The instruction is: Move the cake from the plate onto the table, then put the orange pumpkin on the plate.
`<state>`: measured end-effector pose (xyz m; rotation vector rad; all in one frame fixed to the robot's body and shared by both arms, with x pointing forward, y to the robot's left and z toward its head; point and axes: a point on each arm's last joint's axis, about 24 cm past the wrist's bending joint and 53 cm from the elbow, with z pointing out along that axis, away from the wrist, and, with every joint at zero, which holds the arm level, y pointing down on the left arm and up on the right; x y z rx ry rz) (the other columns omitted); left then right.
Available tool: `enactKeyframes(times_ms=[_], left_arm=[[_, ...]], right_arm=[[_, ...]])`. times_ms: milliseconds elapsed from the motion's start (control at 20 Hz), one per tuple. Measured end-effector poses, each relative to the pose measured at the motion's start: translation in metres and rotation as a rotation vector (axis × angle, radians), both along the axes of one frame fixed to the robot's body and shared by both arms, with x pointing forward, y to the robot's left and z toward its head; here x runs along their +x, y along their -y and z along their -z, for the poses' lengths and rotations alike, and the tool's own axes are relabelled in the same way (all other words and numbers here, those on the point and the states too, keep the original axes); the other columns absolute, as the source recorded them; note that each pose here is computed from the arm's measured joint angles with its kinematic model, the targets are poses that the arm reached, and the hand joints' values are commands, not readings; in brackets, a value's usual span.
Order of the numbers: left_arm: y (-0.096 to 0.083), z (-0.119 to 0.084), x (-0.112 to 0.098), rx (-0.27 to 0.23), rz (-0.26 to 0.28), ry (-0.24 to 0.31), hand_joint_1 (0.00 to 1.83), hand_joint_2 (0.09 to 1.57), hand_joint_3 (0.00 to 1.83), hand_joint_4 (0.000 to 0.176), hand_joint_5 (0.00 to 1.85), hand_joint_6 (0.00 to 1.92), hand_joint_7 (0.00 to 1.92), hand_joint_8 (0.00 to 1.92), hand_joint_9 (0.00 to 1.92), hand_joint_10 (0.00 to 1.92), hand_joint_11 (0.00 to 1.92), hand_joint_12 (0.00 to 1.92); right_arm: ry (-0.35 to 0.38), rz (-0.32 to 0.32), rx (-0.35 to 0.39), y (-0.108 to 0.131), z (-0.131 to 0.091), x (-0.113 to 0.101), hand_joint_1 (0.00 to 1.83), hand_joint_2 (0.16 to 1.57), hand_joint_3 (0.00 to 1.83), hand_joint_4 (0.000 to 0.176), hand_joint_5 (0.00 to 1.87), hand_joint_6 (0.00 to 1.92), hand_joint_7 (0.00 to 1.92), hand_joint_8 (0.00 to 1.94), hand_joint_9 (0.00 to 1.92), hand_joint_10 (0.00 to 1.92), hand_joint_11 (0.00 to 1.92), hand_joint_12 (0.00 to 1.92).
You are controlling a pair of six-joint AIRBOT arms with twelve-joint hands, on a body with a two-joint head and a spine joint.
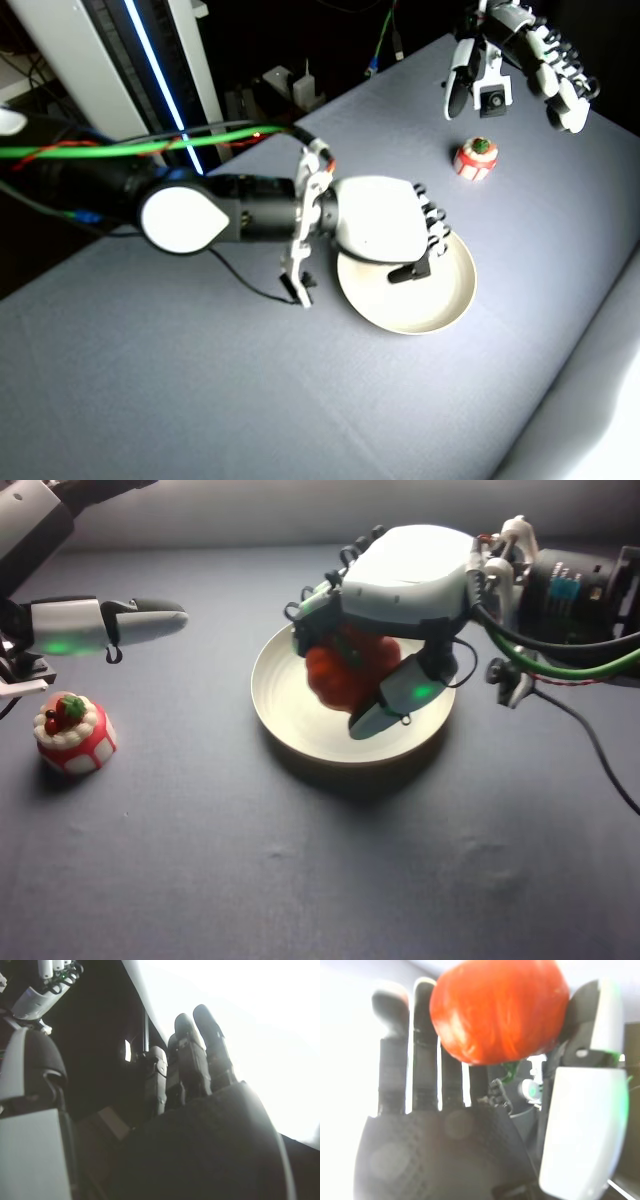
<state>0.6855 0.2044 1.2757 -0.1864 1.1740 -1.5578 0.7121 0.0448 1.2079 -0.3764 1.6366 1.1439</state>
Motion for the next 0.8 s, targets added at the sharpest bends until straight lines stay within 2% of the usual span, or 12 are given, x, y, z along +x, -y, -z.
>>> enactKeyframes(times_ms=[50,100,150,300,350,400,450,600,650,700,750,800], left_arm=[[-0.001,0.000,0.000,-0.001,-0.001,0.001,1.03,0.96,0.00,0.067,0.25,0.00,0.12,0.00,0.22,0.01,0.00,0.40],[-0.001,0.000,0.000,-0.001,-0.002,0.001,1.04,0.98,0.00,0.060,0.25,0.00,0.13,0.00,0.21,0.00,0.00,0.40],[0.000,-0.001,0.000,-0.001,0.000,0.003,1.01,0.94,0.00,0.068,0.27,0.00,0.17,0.00,0.25,0.01,0.00,0.56],[0.000,-0.004,-0.001,-0.007,0.003,0.011,0.99,0.96,0.00,0.062,0.25,0.00,0.17,0.00,0.25,0.01,0.00,0.65],[0.000,-0.005,-0.002,-0.009,0.005,0.017,0.97,0.96,0.00,0.059,0.23,0.00,0.19,0.00,0.29,0.01,0.00,0.76],[0.000,-0.007,-0.001,-0.013,0.004,0.019,0.96,0.96,0.00,0.065,0.24,0.00,0.18,0.00,0.28,0.01,0.00,0.80],[0.000,-0.008,-0.002,-0.017,0.003,0.022,0.99,0.97,0.01,0.061,0.21,0.00,0.16,0.00,0.25,0.00,0.00,0.81],[0.000,-0.008,-0.002,-0.016,0.004,0.022,1.04,1.03,0.01,0.035,0.18,0.00,0.15,0.00,0.26,0.00,0.00,0.74],[0.000,-0.008,-0.002,-0.017,0.004,0.023,1.03,1.08,0.02,0.043,0.15,0.00,0.15,0.00,0.27,0.00,0.00,0.66],[0.000,-0.008,-0.002,-0.016,0.005,0.023,1.07,1.09,0.01,0.044,0.14,0.00,0.14,0.00,0.26,0.00,0.00,0.57],[0.000,-0.008,-0.002,-0.016,0.005,0.023,1.07,1.10,0.01,0.040,0.16,0.00,0.16,0.00,0.29,0.01,0.00,0.58],[0.000,-0.008,-0.002,-0.018,0.005,0.024,1.10,1.09,0.00,0.047,0.18,0.00,0.17,0.00,0.29,0.01,0.00,0.52]], right_arm=[[0.004,-0.007,0.005,-0.002,-0.001,-0.001,1.21,1.15,0.00,0.000,0.89,1.09,0.93,1.22,0.84,1.46,0.76,1.71],[0.008,-0.009,0.008,-0.003,-0.002,-0.001,1.21,1.15,0.00,0.000,0.89,1.07,0.93,1.24,0.85,1.46,0.76,1.71],[0.008,0.000,0.005,-0.002,-0.001,0.004,1.23,1.15,0.00,0.000,0.88,1.06,0.95,1.24,0.89,1.48,0.83,1.71],[0.011,0.012,-0.005,-0.001,0.002,0.010,1.25,1.13,0.00,0.000,0.90,0.99,1.00,1.20,0.94,1.46,0.89,1.67],[0.010,0.018,-0.013,0.000,0.003,0.011,1.25,1.13,0.00,0.000,0.91,0.97,1.01,1.18,0.97,1.45,0.91,1.66],[0.009,0.025,-0.018,0.002,0.004,0.014,1.25,1.13,0.00,0.000,0.90,0.98,1.02,1.16,0.97,1.45,0.92,1.66],[0.007,0.034,-0.024,0.004,0.006,0.017,1.25,1.14,0.00,0.000,0.89,0.99,0.99,1.22,0.95,1.50,0.91,1.70],[0.002,0.054,-0.026,0.009,0.007,0.023,1.23,1.15,0.00,0.000,0.85,1.08,0.96,1.24,0.91,1.50,0.86,1.67],[0.001,0.055,-0.027,0.010,0.007,0.023,1.23,1.15,0.00,0.000,0.84,1.09,0.97,1.24,0.91,1.52,0.86,1.70],[0.002,0.056,-0.029,0.010,0.007,0.024,1.23,1.15,0.00,0.000,0.84,1.08,0.97,1.24,0.91,1.54,0.86,1.73],[0.002,0.056,-0.029,0.010,0.007,0.024,1.23,1.16,0.00,0.000,0.83,1.11,0.96,1.25,0.86,1.53,0.81,1.74],[0.003,0.058,-0.028,0.011,0.007,0.024,1.21,1.16,0.00,0.000,0.80,1.16,0.96,1.19,0.79,1.42,0.71,1.69]])
